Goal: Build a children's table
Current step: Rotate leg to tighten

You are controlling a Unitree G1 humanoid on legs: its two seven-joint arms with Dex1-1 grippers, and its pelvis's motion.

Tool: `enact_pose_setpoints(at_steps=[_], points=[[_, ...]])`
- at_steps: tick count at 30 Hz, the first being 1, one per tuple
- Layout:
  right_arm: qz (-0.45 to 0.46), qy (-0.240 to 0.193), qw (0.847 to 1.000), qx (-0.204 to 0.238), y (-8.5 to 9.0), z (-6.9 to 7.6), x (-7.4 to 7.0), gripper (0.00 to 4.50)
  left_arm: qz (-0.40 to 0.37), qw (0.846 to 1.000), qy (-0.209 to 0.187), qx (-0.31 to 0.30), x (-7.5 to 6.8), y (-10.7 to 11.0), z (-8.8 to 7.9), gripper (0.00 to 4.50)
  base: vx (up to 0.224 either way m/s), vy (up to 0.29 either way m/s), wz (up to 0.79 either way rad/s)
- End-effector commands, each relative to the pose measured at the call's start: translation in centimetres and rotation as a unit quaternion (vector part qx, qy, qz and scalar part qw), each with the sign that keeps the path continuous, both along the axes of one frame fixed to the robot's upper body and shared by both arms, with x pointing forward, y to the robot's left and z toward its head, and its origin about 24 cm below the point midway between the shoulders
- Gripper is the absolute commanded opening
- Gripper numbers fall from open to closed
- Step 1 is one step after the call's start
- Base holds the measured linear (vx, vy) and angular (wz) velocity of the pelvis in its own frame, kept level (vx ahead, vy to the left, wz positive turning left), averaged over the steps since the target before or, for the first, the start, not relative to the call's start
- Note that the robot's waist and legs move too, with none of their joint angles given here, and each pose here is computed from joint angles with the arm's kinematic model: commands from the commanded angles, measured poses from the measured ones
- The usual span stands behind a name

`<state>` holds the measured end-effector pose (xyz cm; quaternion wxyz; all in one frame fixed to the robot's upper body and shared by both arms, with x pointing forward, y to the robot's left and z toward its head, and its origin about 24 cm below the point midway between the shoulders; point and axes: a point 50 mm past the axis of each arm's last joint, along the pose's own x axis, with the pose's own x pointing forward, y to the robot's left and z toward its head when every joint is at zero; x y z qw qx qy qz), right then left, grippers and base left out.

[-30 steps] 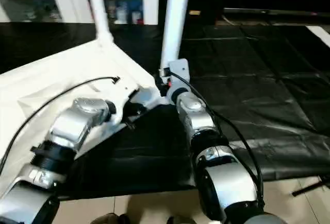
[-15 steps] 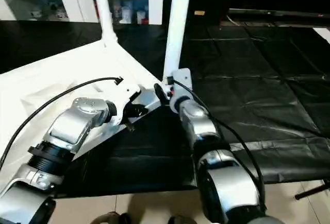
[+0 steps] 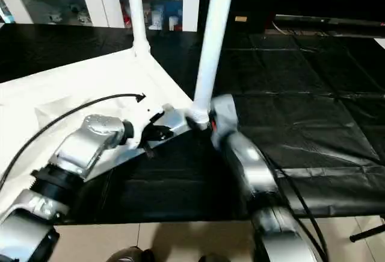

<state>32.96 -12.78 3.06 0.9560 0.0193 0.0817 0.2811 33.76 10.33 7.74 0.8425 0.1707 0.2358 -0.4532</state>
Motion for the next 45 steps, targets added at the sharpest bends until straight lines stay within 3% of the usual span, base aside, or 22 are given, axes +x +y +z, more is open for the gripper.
enact_pose_setpoints(at_steps=[1,11,17,21,28,35,38,39,45], points=[[0.029,-0.012,0.999,-0.008,-0.4,0.4,-0.3,4.48,-0.017,0.999,-0.029,0.006,0.6,-0.2,1.1,0.00,0.000,0.000,0.00],[0.063,-0.025,0.998,-0.012,-2.4,1.3,-1.7,4.48,-0.056,0.998,-0.025,0.014,0.4,0.2,0.3,0.00,0.000,0.000,0.00],[0.159,-0.022,0.987,-0.004,-4.4,3.1,-3.9,4.48,-0.099,0.994,-0.023,0.027,0.1,1.3,-0.7,0.00,0.000,0.000,0.00],[0.212,-0.020,0.977,-0.028,-5.4,4.3,-5.1,4.48,-0.145,0.988,-0.037,0.044,-0.2,2.0,-0.9,0.00,0.000,0.000,0.00],[0.273,0.008,0.959,-0.073,-6.7,5.2,-6.1,4.48,-0.224,0.973,-0.029,0.044,-0.9,2.3,-1.0,0.00,0.000,0.000,0.00],[0.322,0.008,0.943,-0.089,-6.6,5.7,-6.1,4.48,-0.301,0.952,-0.013,0.045,-1.9,2.2,-0.7,0.00,0.000,0.000,0.00],[0.343,0.015,0.934,-0.095,-6.3,5.6,-6.2,4.48,-0.321,0.946,-0.007,0.052,-2.2,2.3,-0.8,0.00,0.000,0.000,0.00],[0.368,0.023,0.924,-0.098,-5.8,5.4,-6.3,4.48,-0.343,0.938,0.000,0.058,-2.6,2.3,-0.8,0.00,0.000,0.000,0.00],[0.393,0.031,0.914,-0.100,-4.9,4.9,-5.8,4.48,-0.370,0.927,0.005,0.058,-3.0,2.0,-0.6,0.00,0.000,0.000,0.00]])
